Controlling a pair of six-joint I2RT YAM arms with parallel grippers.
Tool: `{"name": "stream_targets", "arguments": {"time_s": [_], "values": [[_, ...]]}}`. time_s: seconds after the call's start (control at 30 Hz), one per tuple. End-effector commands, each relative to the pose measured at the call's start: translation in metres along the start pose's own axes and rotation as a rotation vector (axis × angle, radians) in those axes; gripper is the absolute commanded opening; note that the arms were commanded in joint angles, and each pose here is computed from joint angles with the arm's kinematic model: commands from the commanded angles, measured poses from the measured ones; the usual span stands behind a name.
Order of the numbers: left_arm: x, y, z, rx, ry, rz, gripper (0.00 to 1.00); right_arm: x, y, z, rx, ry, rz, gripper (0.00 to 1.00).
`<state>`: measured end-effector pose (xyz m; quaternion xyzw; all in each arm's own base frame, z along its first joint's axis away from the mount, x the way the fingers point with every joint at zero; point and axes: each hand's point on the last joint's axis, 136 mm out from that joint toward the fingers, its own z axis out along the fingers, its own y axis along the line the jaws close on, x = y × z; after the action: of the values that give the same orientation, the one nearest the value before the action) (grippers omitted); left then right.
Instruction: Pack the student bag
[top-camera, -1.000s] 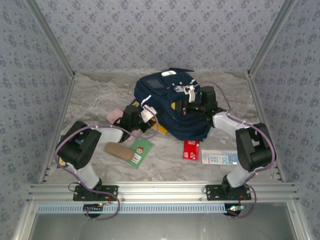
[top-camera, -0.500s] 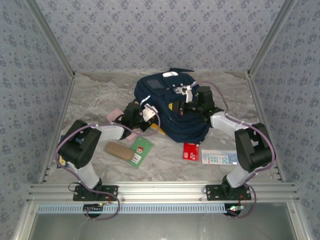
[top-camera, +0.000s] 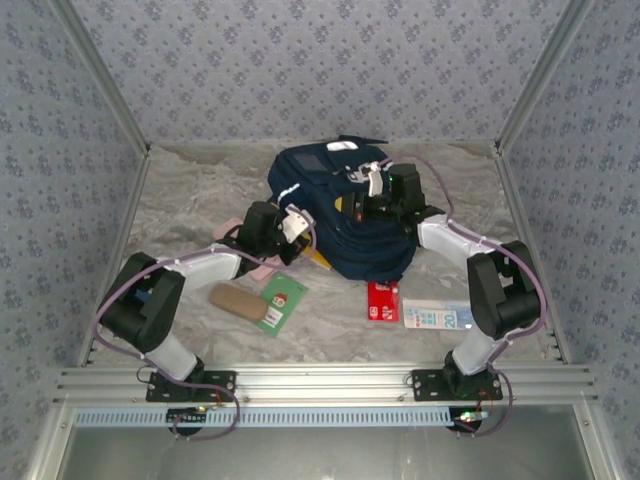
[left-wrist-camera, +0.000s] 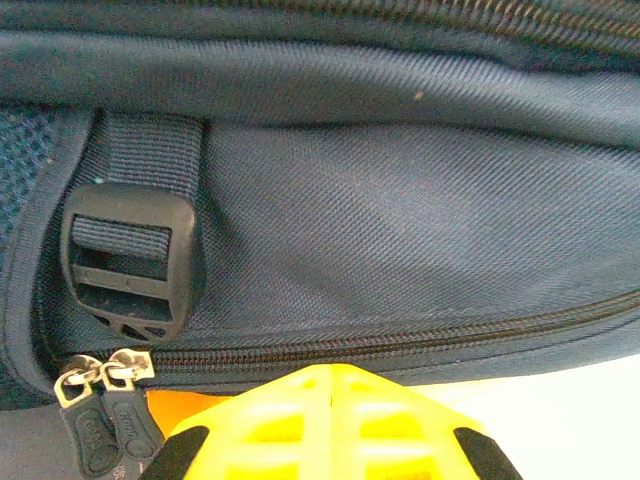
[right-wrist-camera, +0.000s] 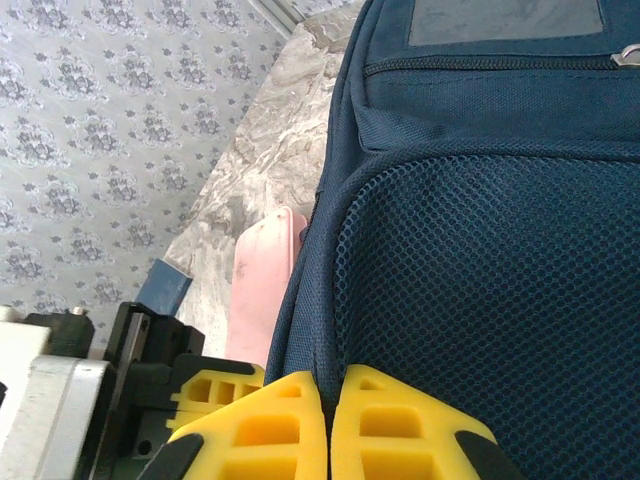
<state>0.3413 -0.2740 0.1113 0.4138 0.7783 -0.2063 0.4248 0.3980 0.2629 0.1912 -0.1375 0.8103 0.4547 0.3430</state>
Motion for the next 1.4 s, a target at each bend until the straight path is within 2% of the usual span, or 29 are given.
{"name": "stream_targets", "arguments": {"time_s": [0.0,0.03,0.2,0.33,0.43,0.63,0.8,1.1,1.37], "values": [[-0.012,0.008,-0.020,0.003,-0.052,-0.053,0.00,-0.043,0.026,-0.015,-0.098,-0.089,-0.066,0.00],[-0.009,0.007,-0.023,0.010,-0.057,-0.047,0.02,-0.044,0.028,-0.019,-0.107,-0.086,-0.073,0.00],[-0.004,0.004,-0.034,-0.014,-0.124,0.006,0.31,-0.045,0.038,-0.039,-0.149,-0.090,-0.173,0.00],[-0.003,0.002,-0.039,-0.051,-0.201,-0.012,0.41,-0.040,0.049,-0.046,-0.197,-0.114,-0.220,0.00],[0.001,-0.006,-0.036,-0.080,-0.216,0.034,0.42,-0.029,0.053,-0.045,-0.222,-0.122,-0.231,0.00],[0.014,0.003,-0.030,-0.170,-0.208,0.045,0.43,-0.018,0.052,-0.045,-0.257,-0.166,-0.216,0.00],[0.028,0.006,-0.025,-0.192,-0.175,0.055,0.52,-0.006,0.054,-0.043,-0.267,-0.166,-0.224,0.00],[0.045,0.002,-0.009,-0.161,-0.120,0.081,0.50,0.013,0.055,-0.039,-0.273,-0.178,-0.249,0.00],[0.055,0.004,-0.002,-0.172,-0.117,0.079,0.49,0.042,0.054,-0.028,-0.250,-0.115,-0.281,0.00]]}}
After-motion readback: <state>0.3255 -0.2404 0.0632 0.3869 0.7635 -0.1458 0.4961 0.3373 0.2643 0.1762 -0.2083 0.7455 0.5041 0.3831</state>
